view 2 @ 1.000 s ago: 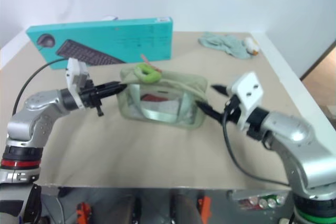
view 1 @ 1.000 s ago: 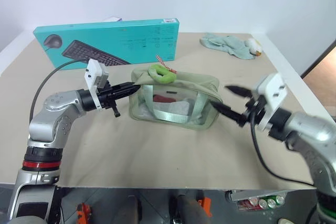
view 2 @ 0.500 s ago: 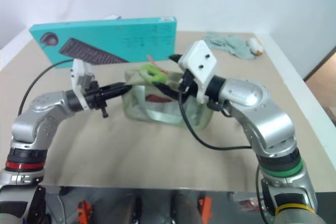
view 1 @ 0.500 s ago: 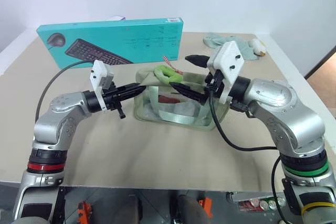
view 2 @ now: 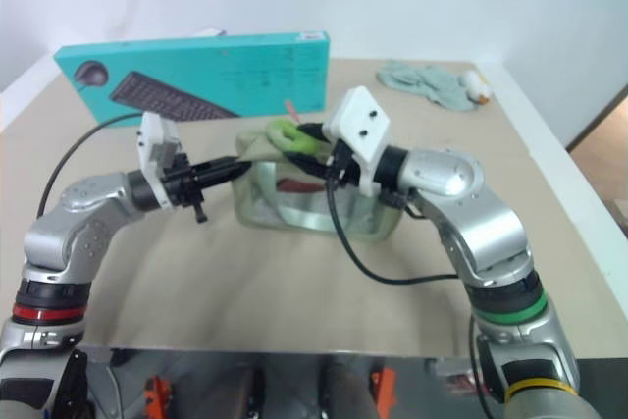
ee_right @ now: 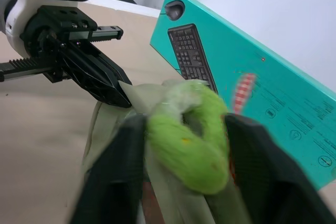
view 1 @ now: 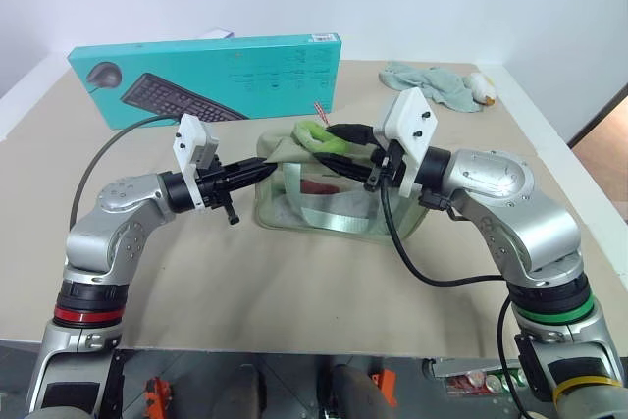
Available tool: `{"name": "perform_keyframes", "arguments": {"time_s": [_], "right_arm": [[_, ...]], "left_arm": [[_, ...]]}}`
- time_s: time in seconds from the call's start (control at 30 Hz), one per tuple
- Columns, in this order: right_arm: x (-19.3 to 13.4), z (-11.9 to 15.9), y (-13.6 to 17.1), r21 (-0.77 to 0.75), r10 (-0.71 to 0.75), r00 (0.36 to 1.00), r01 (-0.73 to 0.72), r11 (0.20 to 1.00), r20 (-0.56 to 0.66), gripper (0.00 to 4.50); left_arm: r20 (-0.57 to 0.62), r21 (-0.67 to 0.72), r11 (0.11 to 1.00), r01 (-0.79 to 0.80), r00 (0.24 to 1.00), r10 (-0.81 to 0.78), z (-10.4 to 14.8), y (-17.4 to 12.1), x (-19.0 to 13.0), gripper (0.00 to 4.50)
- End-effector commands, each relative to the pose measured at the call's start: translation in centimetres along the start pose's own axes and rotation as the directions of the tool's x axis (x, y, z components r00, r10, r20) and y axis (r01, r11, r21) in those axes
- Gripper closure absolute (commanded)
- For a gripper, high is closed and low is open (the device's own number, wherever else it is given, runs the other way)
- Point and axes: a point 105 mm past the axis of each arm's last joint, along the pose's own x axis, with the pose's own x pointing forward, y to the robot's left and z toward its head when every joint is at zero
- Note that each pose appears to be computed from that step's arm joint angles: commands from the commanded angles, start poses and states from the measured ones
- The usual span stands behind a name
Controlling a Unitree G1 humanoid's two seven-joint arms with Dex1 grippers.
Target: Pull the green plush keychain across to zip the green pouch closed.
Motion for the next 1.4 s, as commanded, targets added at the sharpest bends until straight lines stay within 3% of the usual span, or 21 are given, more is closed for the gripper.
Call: {"name": "perform_keyframes", "arguments": {"time_s": [0.03, 0.07, 0.1, 0.33, 0.6, 0.73, 0.9, 1.23, 1.4], "right_arm": [[-0.5, 0.7, -0.5, -0.021, -0.026, 0.999, 0.027, 0.999, 0.019, 3.94], [-0.6, 0.6, -0.5, -0.02, -0.029, 0.999, 0.029, 0.999, 0.015, 4.41], [-0.7, 0.5, -0.6, -0.02, -0.033, 0.999, 0.034, 0.999, 0.013, 4.46], [-1.8, 0.7, -1.4, -0.025, -0.088, 0.996, 0.088, 0.996, 0.008, 4.46], [-4.6, 3.1, -4.5, -0.031, -0.258, 0.963, 0.261, 0.965, 0.074, 4.46], [-7.6, 3.3, -5.9, -0.077, -0.346, 0.937, 0.348, 0.934, 0.039, 4.46], [-9.1, 3.2, -6.0, -0.097, -0.376, 0.926, 0.375, 0.922, 0.005, 4.46], [-16.3, 0.0, -7.3, -0.178, -0.542, 0.82, 0.514, 0.839, -0.183, 4.46], [-21.5, -4.0, -6.2, -0.252, -0.607, 0.694, 0.554, 0.794, -0.388, 4.46]], "left_arm": [[0.012, 0.027, 0.999, 0.022, 1.0, -0.023, 0.7, -0.6, 0.2, 4.5], [0.012, 0.027, 0.999, 0.023, 1.0, -0.023, 0.7, -0.6, 0.3, 4.5], [0.012, 0.028, 0.999, 0.023, 1.0, -0.024, 0.7, -0.6, 0.4, 4.5], [0.001, 0.028, 0.999, 0.027, 1.0, -0.027, 0.6, -0.4, 0.5, 4.5], [-0.01, 0.018, 1.0, -0.01, 1.0, 0.011, 0.1, 0.5, 0.5, 4.5], [-0.016, 0.021, 1.0, -0.023, 1.0, 0.023, -0.1, 0.9, 0.8, 4.5], [-0.024, 0.013, 1.0, -0.021, 0.999, 0.021, -0.3, 1.0, 1.1, 4.5], [-0.029, 0.021, 1.0, -0.023, 0.999, 0.023, -0.4, 1.3, 1.2, 4.5], [-0.032, 0.016, 1.0, -0.023, 0.999, 0.023, -0.4, 1.3, 1.1, 4.5]]}}
